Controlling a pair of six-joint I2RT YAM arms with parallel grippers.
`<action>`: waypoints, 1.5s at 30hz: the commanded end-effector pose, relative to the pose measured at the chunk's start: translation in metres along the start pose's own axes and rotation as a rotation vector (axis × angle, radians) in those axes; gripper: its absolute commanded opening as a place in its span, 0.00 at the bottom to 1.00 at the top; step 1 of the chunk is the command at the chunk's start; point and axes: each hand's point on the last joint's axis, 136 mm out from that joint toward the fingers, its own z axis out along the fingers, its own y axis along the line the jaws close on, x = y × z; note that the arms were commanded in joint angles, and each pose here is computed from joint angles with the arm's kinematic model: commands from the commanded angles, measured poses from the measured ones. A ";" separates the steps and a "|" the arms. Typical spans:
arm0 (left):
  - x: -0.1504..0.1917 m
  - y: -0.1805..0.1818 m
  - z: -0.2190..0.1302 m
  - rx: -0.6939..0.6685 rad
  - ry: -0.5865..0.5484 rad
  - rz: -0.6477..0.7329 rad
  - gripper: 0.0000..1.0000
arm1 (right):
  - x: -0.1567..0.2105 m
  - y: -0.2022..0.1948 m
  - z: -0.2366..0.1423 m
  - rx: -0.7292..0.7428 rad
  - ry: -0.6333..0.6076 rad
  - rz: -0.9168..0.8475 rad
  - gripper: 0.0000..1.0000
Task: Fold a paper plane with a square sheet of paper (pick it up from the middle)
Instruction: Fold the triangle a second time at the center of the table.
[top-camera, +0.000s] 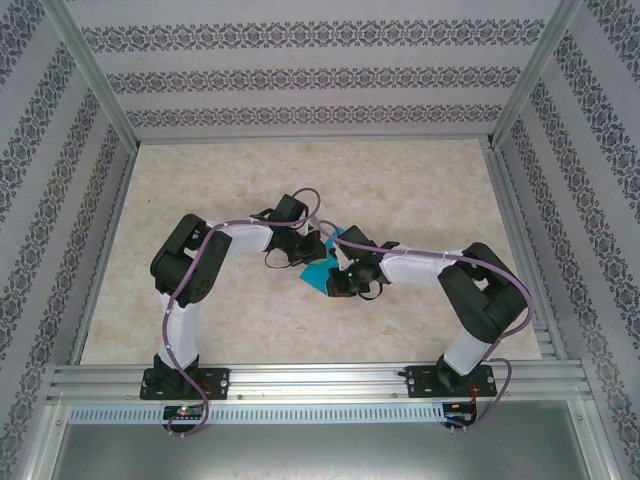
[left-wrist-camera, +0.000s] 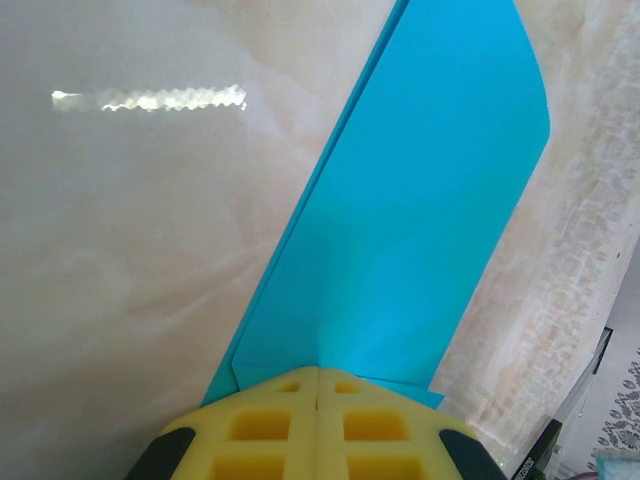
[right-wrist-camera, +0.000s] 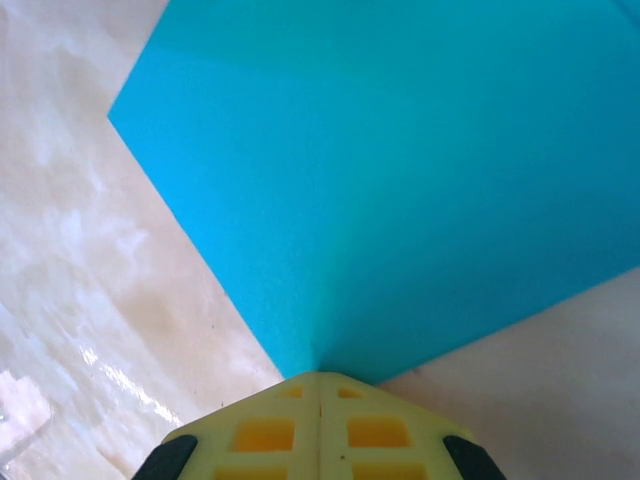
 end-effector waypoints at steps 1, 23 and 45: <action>0.038 0.080 0.025 -0.241 0.086 -0.130 0.01 | -0.006 0.010 -0.015 -0.012 -0.024 -0.020 0.02; 0.039 0.079 0.025 -0.232 0.088 -0.135 0.01 | -0.028 -0.001 0.014 0.019 -0.060 0.047 0.01; 0.032 0.054 0.022 -0.146 0.089 -0.062 0.11 | 0.000 0.011 -0.032 -0.034 -0.098 0.079 0.02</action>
